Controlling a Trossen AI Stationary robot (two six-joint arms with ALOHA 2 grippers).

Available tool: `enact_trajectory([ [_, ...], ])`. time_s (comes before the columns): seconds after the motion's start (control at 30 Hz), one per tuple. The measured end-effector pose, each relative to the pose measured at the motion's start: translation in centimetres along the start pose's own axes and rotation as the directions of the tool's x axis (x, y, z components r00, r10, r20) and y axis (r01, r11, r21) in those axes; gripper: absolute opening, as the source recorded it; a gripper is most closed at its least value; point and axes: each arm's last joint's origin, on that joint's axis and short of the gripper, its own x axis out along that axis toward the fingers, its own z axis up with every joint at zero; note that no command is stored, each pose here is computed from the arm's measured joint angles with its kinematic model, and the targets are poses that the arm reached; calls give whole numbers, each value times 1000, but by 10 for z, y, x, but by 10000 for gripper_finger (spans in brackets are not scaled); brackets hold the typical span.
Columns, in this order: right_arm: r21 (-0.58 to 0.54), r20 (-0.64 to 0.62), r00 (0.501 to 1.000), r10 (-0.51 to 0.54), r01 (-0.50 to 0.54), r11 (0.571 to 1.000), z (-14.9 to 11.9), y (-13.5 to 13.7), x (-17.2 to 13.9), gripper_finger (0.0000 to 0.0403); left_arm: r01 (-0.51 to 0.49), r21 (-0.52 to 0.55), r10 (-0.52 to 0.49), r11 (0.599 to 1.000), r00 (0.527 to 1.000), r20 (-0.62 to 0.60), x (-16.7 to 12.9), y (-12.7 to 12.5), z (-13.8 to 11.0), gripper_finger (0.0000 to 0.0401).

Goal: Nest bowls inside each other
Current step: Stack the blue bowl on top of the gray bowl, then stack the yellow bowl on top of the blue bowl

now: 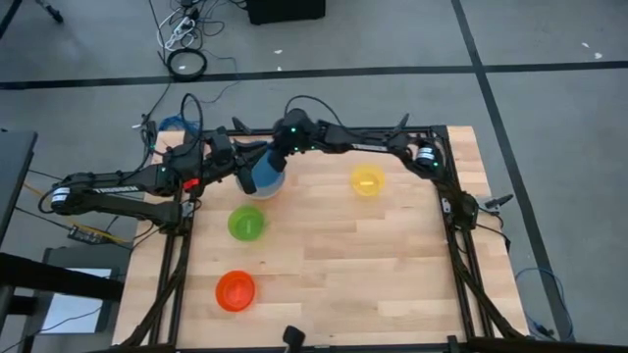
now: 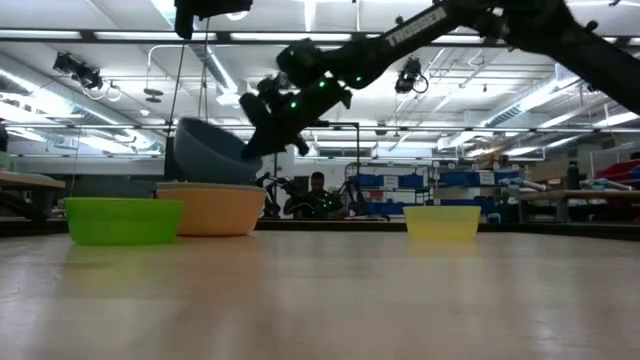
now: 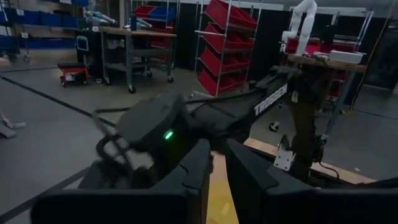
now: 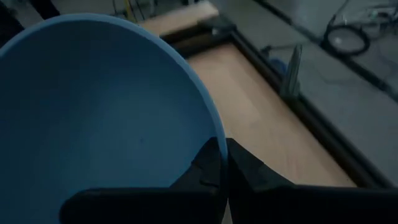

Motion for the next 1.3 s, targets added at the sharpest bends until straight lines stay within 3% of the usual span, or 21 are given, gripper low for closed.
enact_trajectory([
  [0.1, 4, -55, 998, 14, -14, 1000, -10, -3, 13, 5, -1, 2, 1, 1000, 1000, -4, 0, 0, 0, 60],
  [0.23, 7, -113, 992, 48, -47, 999, -20, -4, 19, 40, -5, 15, 5, 1000, 999, -35, 0, 1, -4, 60],
  [0.43, -15, -127, 991, 35, -38, 999, -17, -3, 13, 118, -9, 5, 9, 1000, 998, -59, 0, 1, -6, 60],
  [0.6, -19, -99, 994, 38, -40, 999, -5, 1, 2, 158, -12, 11, 13, 1000, 997, -80, 0, 1, -8, 60],
  [1.0, -197, -256, 967, -14, -38, 980, 7, 36, -50, 165, -47, 16, 50, 999, 968, -246, -24, 13, -18, 60],
  [1.3, -299, -278, 959, -50, -37, 953, 25, 67, -104, 164, -110, -12, 98, 994, 926, -364, -36, 20, -28, 60],
])
